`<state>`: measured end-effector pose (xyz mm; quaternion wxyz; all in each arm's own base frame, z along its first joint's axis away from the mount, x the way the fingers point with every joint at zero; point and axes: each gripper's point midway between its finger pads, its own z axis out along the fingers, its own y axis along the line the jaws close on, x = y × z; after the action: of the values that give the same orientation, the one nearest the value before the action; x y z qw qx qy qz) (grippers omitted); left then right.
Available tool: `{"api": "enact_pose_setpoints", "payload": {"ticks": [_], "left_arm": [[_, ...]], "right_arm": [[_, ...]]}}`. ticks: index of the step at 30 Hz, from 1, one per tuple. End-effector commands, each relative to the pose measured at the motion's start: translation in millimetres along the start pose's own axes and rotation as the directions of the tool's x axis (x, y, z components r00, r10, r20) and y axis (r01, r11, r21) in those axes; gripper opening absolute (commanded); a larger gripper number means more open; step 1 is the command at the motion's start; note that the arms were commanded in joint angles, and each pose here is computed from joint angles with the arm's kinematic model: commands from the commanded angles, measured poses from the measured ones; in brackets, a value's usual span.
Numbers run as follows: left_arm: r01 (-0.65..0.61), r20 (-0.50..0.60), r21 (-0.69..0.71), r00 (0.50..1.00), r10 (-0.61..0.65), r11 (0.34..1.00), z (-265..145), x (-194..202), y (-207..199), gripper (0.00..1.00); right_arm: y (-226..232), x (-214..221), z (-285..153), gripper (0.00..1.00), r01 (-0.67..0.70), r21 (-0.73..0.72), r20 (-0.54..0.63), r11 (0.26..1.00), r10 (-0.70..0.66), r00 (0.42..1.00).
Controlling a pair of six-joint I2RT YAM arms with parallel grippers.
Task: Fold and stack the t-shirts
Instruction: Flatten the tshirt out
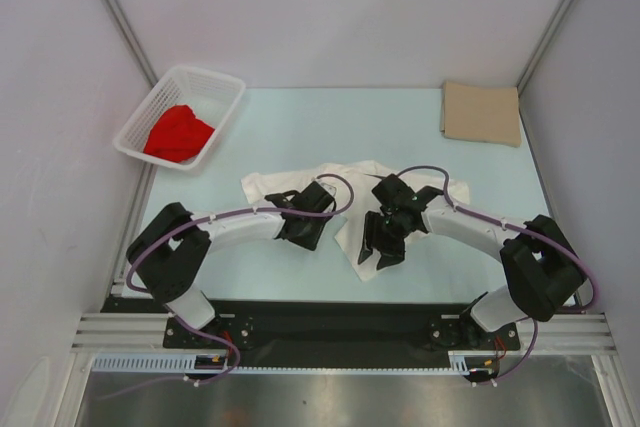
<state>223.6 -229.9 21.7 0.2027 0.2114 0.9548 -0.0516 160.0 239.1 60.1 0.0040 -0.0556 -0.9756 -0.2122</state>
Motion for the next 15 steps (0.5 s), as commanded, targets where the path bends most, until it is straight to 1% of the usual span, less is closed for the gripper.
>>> {"api": "enact_pose_setpoints", "payload": {"ticks": [1, 10, 11, 13, 14, 15], "left_arm": [[-0.017, 0.015, -0.036, 1.000, 0.017, 0.999, -1, -12, 2, 0.38], [-0.039, -0.021, -0.094, 0.999, 0.037, 0.995, 6, -4, 10, 0.37], [-0.039, -0.023, -0.092, 0.999, 0.037, 0.995, 7, -3, 10, 0.35], [-0.039, -0.020, -0.087, 0.999, 0.038, 0.995, 8, -3, 9, 0.27], [-0.040, -0.021, -0.089, 0.999, 0.038, 0.995, 7, -3, 9, 0.19], [-0.038, -0.015, -0.087, 0.999, 0.037, 0.996, 5, -4, 9, 0.16]], "right_arm": [[8, 1, -1, 0.57, -0.015, -0.030, 0.005, 0.999, 0.015, 1.000], [13, 3, 9, 0.57, -0.097, -0.055, -0.017, 0.994, 0.096, 0.995], [14, 3, 10, 0.57, -0.100, -0.053, -0.014, 0.994, 0.100, 0.995], [13, 4, 10, 0.57, -0.111, -0.045, -0.004, 0.993, 0.111, 0.994], [11, 4, 10, 0.57, -0.120, -0.036, 0.000, 0.992, 0.120, 0.993], [11, 5, 11, 0.57, -0.118, -0.028, 0.003, 0.993, 0.118, 0.993]]}}
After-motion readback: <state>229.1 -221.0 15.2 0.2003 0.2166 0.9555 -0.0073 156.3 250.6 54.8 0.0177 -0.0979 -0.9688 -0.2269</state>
